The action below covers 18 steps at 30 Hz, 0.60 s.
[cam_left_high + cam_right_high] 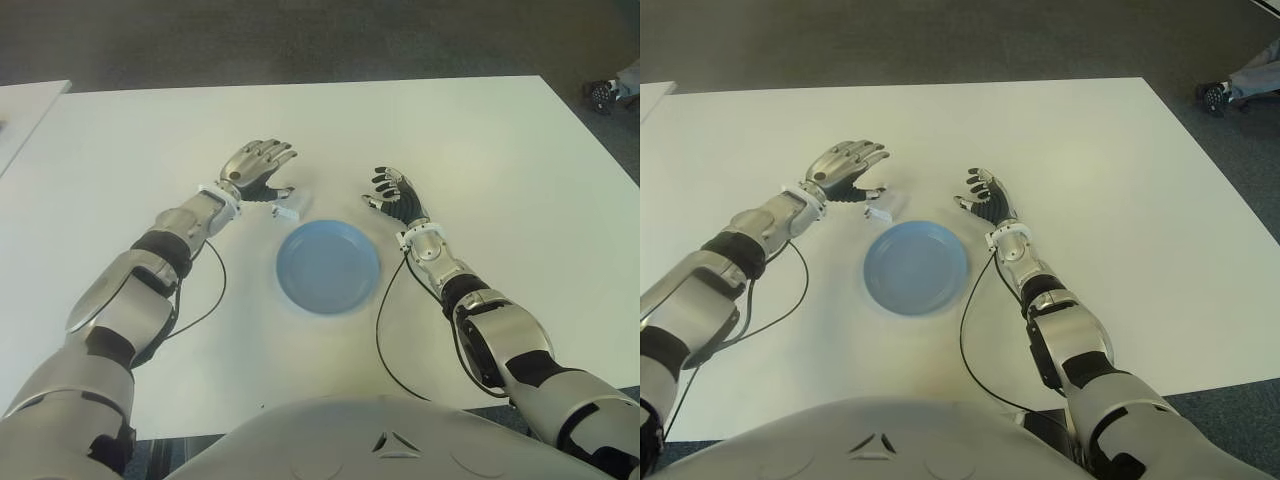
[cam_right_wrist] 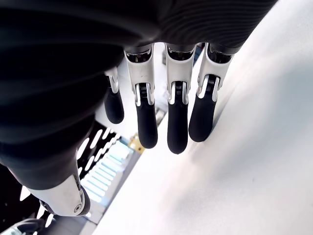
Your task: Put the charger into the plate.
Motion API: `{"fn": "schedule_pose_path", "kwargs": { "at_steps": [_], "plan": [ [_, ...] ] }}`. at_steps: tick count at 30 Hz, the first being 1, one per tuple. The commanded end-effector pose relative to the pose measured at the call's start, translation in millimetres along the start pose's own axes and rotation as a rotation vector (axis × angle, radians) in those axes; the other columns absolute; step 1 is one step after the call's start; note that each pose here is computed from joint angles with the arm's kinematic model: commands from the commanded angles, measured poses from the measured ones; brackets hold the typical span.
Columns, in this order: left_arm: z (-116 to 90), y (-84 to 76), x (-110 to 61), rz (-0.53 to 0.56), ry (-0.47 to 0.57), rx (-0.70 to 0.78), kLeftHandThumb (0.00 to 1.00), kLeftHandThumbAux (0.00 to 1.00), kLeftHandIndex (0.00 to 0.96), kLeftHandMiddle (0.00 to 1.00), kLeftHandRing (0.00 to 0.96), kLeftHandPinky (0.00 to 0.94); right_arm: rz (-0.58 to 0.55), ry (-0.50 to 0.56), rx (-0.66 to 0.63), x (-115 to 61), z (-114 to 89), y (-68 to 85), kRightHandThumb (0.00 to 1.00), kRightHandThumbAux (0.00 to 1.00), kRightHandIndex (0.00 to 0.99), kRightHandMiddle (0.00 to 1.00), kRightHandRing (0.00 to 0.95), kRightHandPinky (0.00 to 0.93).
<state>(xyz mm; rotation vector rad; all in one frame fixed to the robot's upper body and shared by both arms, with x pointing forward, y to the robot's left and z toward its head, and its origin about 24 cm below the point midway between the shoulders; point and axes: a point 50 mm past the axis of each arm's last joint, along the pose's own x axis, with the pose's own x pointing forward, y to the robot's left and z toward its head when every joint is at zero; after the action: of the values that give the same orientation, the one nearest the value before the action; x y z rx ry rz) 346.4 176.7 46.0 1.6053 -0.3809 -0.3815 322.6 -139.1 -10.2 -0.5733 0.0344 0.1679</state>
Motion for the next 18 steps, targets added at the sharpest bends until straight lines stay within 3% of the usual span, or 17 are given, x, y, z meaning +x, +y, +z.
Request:
{"fn": "schedule_pose_path", "kwargs": {
  "at_steps": [1,18],
  "plan": [
    [6.3,-9.0,-3.2,-0.034,0.003,-0.028,0.094,0.312,0.0,0.0,0.0,0.0,0.167,0.257,-0.009,-41.5,-52.8,31.2,0.359,0.724,0.193,0.302,0.324,0.329],
    [7.8,-7.2,-2.7,-0.029,0.034,-0.062,0.098,0.307,0.0,0.0,0.0,0.0,0.172,0.268,0.003,-42.1,-53.8,31.6,0.36,0.736,0.199,0.295,0.318,0.321]
  ]
}}
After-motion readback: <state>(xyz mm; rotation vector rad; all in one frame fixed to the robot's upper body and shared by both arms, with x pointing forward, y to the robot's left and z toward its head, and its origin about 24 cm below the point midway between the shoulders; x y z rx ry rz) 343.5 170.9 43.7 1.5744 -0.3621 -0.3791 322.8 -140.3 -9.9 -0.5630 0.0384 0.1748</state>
